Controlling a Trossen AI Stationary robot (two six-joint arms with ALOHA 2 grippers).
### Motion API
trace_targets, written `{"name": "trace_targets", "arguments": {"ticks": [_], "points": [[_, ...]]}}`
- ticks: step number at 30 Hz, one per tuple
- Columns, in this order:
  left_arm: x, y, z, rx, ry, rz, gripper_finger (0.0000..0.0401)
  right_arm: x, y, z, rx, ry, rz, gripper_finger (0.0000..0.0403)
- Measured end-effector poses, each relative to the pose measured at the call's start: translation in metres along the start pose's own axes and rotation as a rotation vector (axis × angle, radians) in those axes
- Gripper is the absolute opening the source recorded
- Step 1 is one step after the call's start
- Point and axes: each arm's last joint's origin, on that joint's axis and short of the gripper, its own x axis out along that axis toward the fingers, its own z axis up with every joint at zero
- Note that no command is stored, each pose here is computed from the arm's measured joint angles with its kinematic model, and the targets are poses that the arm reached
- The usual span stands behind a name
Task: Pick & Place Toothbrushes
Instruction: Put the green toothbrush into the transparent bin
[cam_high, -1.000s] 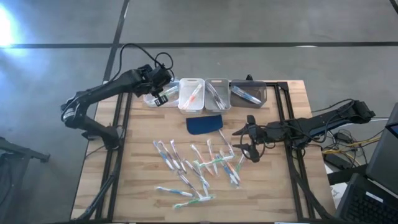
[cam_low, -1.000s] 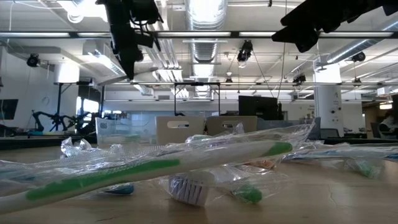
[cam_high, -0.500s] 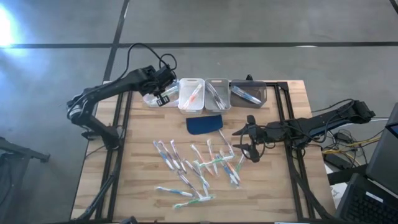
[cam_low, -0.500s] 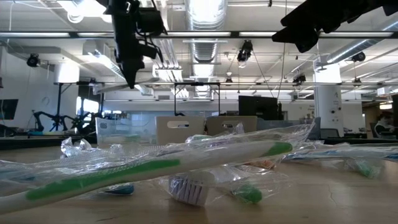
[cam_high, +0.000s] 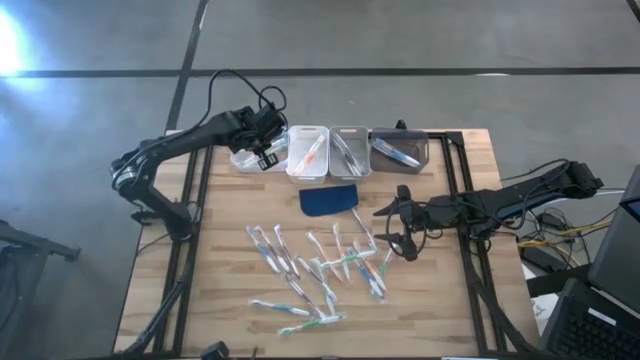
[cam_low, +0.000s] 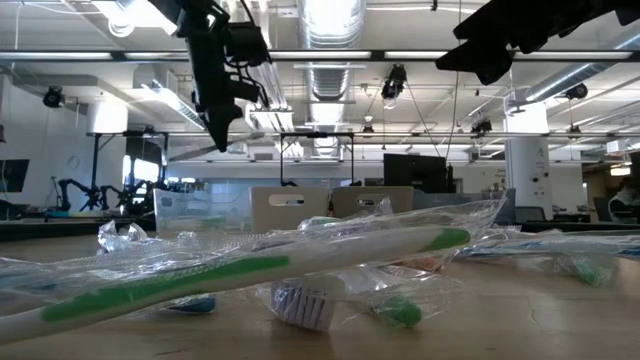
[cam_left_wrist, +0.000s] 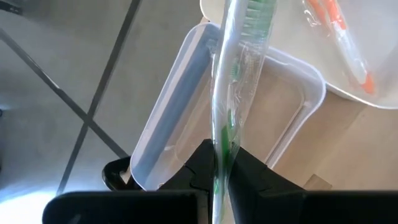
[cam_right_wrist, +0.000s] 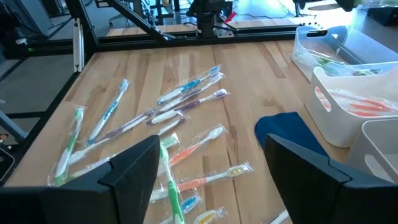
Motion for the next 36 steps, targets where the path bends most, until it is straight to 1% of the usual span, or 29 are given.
{"name": "trace_targets", "arguments": {"ticks": [5, 8, 13, 18, 23, 28, 30, 36], "points": [[0.009, 0.001, -0.003, -0.010, 0.001, 0.006, 0.0028, 0.000, 0.000, 0.000, -0.001, 0.001, 0.000, 0.0303], [0.016, -0.001, -0.006, -0.018, -0.002, -0.012, 0.0028, 0.000, 0.000, 0.000, -0.003, 0.001, 0.000, 0.0313], [0.027, -0.007, -0.009, -0.027, -0.029, -0.018, 0.0028, 0.000, 0.000, 0.000, -0.003, 0.001, 0.000, 0.0329], [0.034, -0.007, -0.010, -0.049, -0.052, -0.009, 0.0028, 0.000, 0.000, -0.001, -0.003, 0.001, 0.000, 0.0346], [0.038, 0.004, -0.012, -0.139, -0.040, -0.005, 0.0027, 0.000, 0.000, 0.000, -0.011, -0.003, -0.012, 0.0359], [0.041, 0.012, -0.014, -0.178, -0.036, -0.029, 0.0026, 0.000, -0.002, 0.000, -0.010, -0.014, -0.073, 0.0358], [0.043, 0.014, -0.015, -0.187, -0.030, -0.033, 0.0025, 0.000, -0.002, 0.000, -0.011, -0.016, -0.081, 0.0353], [0.057, 0.011, -0.012, -0.169, 0.044, -0.045, 0.0025, 0.000, -0.003, 0.000, -0.010, -0.019, -0.100, 0.0336]]}}
